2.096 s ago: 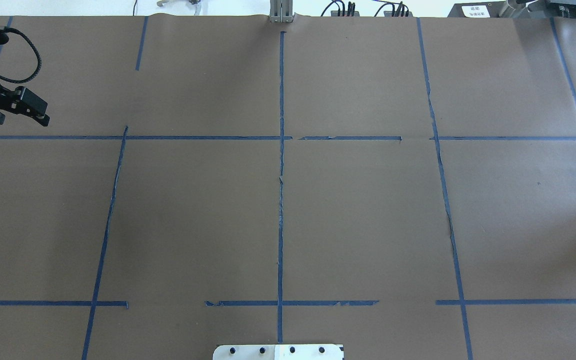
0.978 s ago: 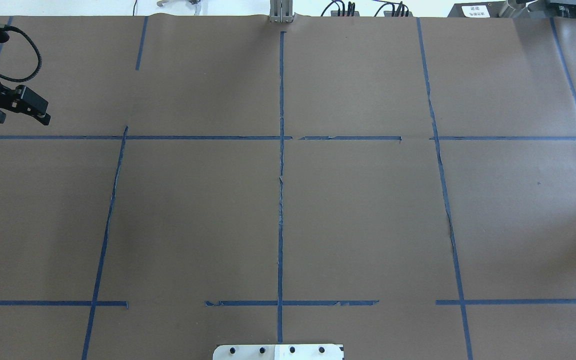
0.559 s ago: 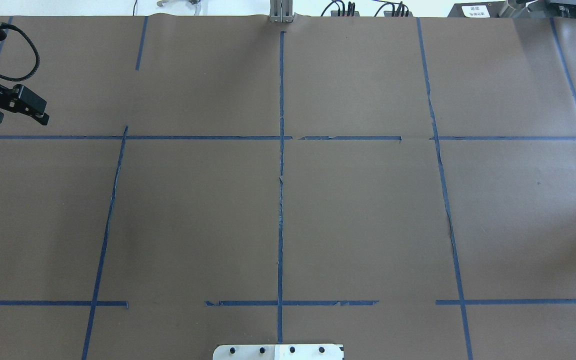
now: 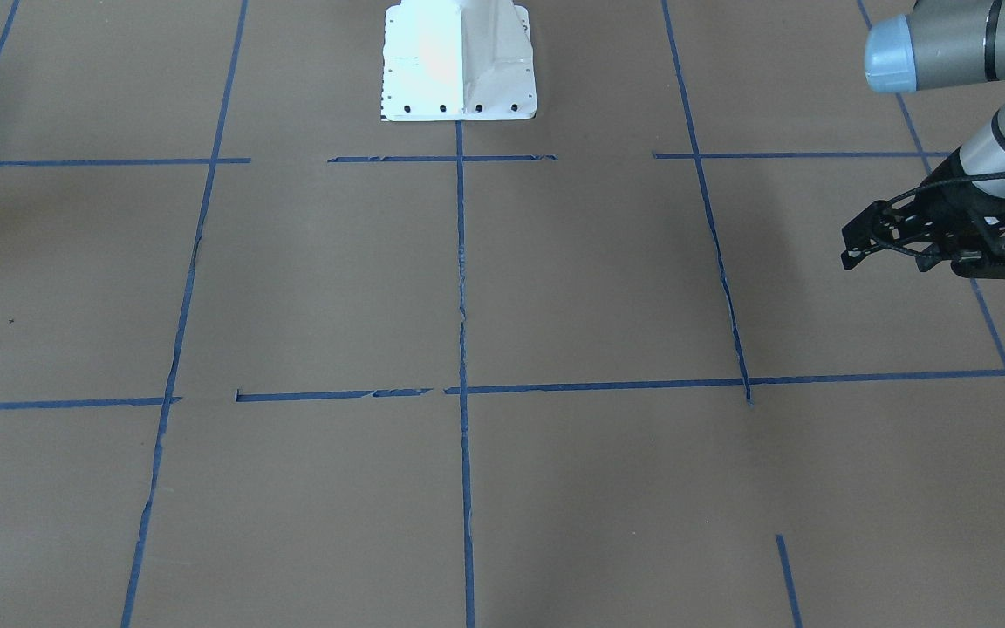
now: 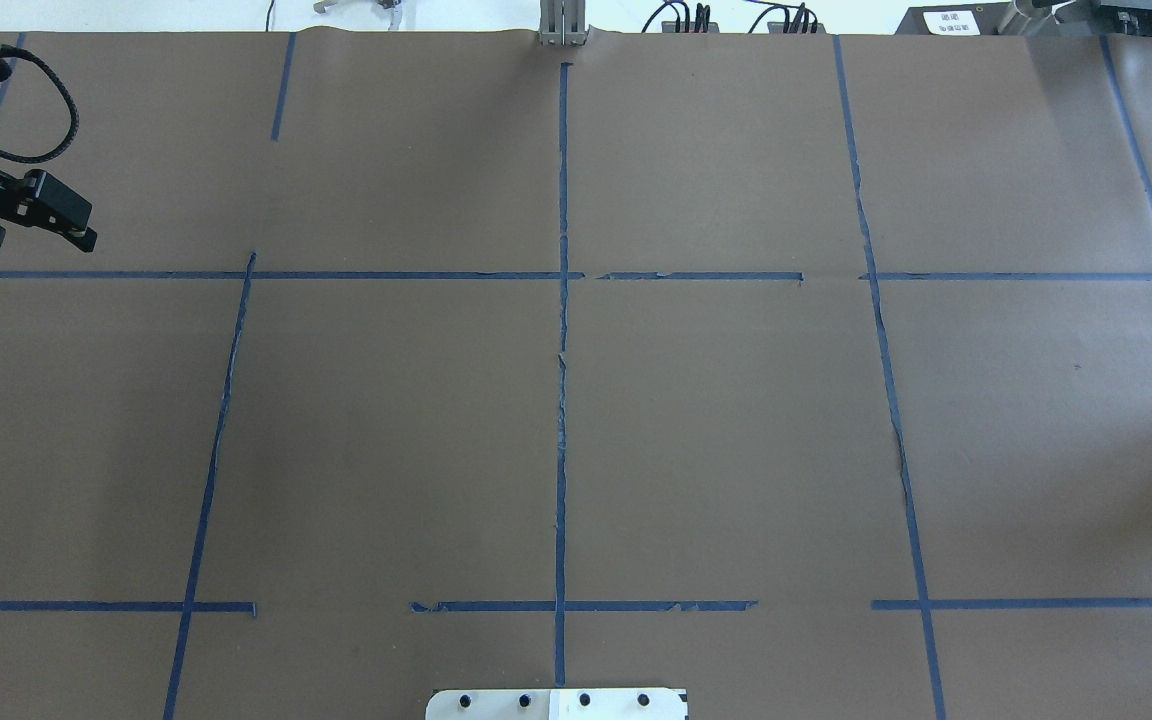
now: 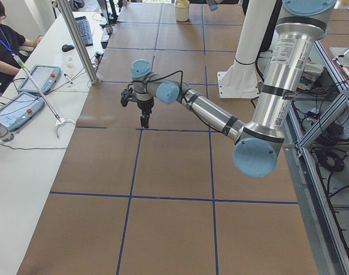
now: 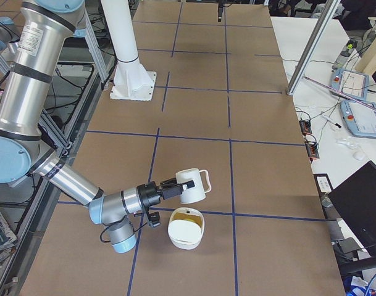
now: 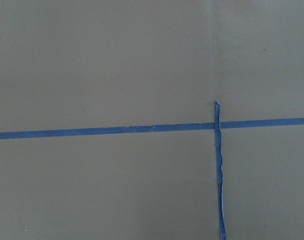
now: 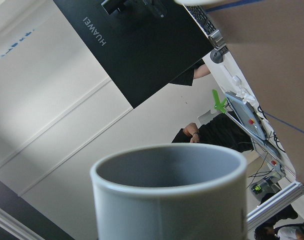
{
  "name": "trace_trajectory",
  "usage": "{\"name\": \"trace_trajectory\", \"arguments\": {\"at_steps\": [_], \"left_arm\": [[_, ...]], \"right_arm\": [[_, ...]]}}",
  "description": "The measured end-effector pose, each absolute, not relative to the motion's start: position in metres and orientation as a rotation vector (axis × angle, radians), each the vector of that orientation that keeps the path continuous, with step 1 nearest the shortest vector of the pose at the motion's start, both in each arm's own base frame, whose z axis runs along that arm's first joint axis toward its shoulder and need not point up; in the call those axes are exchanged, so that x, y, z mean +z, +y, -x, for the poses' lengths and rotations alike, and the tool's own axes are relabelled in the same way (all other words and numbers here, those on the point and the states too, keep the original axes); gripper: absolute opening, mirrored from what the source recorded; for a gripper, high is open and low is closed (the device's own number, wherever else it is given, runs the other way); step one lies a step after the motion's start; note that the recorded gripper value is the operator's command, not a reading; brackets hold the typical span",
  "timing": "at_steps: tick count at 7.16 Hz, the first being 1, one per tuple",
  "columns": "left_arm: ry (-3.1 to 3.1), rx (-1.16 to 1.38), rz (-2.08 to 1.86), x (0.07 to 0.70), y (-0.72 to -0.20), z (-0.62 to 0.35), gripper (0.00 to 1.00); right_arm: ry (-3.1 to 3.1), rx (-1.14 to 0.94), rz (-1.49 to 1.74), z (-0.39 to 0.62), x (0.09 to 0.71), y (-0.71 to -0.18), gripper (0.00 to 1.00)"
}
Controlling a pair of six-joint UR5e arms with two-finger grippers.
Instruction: Left arm hands cup to right arm to dump lemon
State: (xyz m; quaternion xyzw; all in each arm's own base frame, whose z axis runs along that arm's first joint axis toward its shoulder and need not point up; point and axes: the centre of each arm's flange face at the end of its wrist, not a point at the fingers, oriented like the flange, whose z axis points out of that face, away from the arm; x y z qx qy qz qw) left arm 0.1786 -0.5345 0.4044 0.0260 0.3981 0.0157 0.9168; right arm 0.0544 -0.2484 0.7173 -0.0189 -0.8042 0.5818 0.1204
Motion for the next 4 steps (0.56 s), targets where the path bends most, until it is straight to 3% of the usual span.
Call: {"name": "trace_trajectory", "arguments": {"at_steps": [4], "left_arm": [[0.817, 0.033, -0.047, 0.407, -0.5351, -0.1805, 1.0]], "right_arm": [[-2.299, 1.66, -0.019, -0.0526, 0.7202, -0.2477, 0.07]]}}
